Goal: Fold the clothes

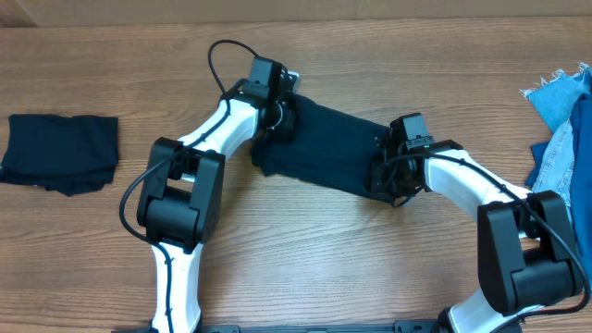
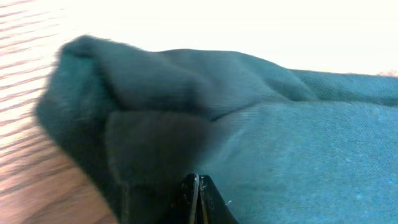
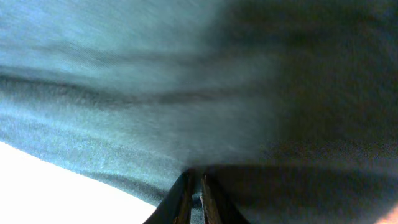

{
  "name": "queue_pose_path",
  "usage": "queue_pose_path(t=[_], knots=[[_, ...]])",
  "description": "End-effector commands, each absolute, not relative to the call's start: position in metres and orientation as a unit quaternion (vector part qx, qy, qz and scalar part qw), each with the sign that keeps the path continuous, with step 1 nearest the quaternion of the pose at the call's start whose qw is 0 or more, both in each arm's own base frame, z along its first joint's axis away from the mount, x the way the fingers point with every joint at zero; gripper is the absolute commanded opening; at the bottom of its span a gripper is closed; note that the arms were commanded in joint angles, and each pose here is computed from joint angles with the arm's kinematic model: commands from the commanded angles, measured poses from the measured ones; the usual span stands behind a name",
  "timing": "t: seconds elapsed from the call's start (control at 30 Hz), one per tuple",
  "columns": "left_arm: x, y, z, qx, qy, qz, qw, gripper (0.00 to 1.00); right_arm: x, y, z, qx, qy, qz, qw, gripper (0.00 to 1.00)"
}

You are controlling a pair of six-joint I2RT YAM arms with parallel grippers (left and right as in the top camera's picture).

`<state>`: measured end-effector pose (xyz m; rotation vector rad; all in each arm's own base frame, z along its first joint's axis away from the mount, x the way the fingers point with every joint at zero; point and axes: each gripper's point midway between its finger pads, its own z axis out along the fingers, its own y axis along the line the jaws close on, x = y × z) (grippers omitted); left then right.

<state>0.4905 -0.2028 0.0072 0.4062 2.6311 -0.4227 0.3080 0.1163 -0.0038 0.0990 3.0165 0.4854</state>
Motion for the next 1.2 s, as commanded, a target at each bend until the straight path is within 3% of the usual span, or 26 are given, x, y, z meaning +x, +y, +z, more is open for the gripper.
queue_pose_path(t=[0.0,0.17,0.3,0.37,0.5,0.57,0.8,0.87,0.9,1.07,1.17], knots=[[0.514,-0.159,-0.003,0.085,0.962,-0.128,0.227,0.04,0.265,0.050,-0.042,0.098,0.995,-0.021,-0.019,0.12],[0.534,-0.152,0.026,0.078,0.958,-0.127,0.247,0.04,0.270,0.041,-0.039,0.094,0.994,-0.049,-0.008,0.19],[0.551,-0.155,0.088,0.108,0.947,-0.120,0.276,0.17,0.299,0.084,-0.003,0.009,0.997,0.068,0.034,0.28],[0.552,-0.154,0.121,0.113,0.944,-0.116,0.287,0.18,0.310,0.094,0.028,0.004,0.993,0.098,0.066,0.31],[0.530,-0.141,0.214,0.109,0.938,-0.098,0.314,0.17,0.340,0.106,0.107,0.030,0.971,0.180,0.155,0.67],[0.506,-0.131,0.268,0.105,0.930,-0.089,0.340,0.18,0.348,0.095,0.117,0.066,0.961,0.217,0.161,0.82],[0.425,-0.113,0.341,0.105,0.927,-0.089,0.349,0.29,0.349,0.020,0.072,0.194,0.951,0.222,0.097,0.86],[0.409,-0.109,0.349,0.105,0.928,-0.088,0.347,0.52,0.347,0.027,0.033,0.170,0.951,0.253,0.050,0.84],[0.407,-0.109,0.348,0.105,0.929,-0.088,0.343,0.54,0.348,0.027,0.027,0.172,0.951,0.254,0.045,0.84],[0.383,-0.105,0.337,0.106,0.945,-0.088,0.297,0.54,0.346,0.044,-0.005,0.154,0.940,0.304,0.008,0.82],[0.369,-0.102,0.337,0.107,0.950,-0.085,0.281,0.54,0.345,0.056,-0.011,0.137,0.934,0.329,0.001,0.73]])
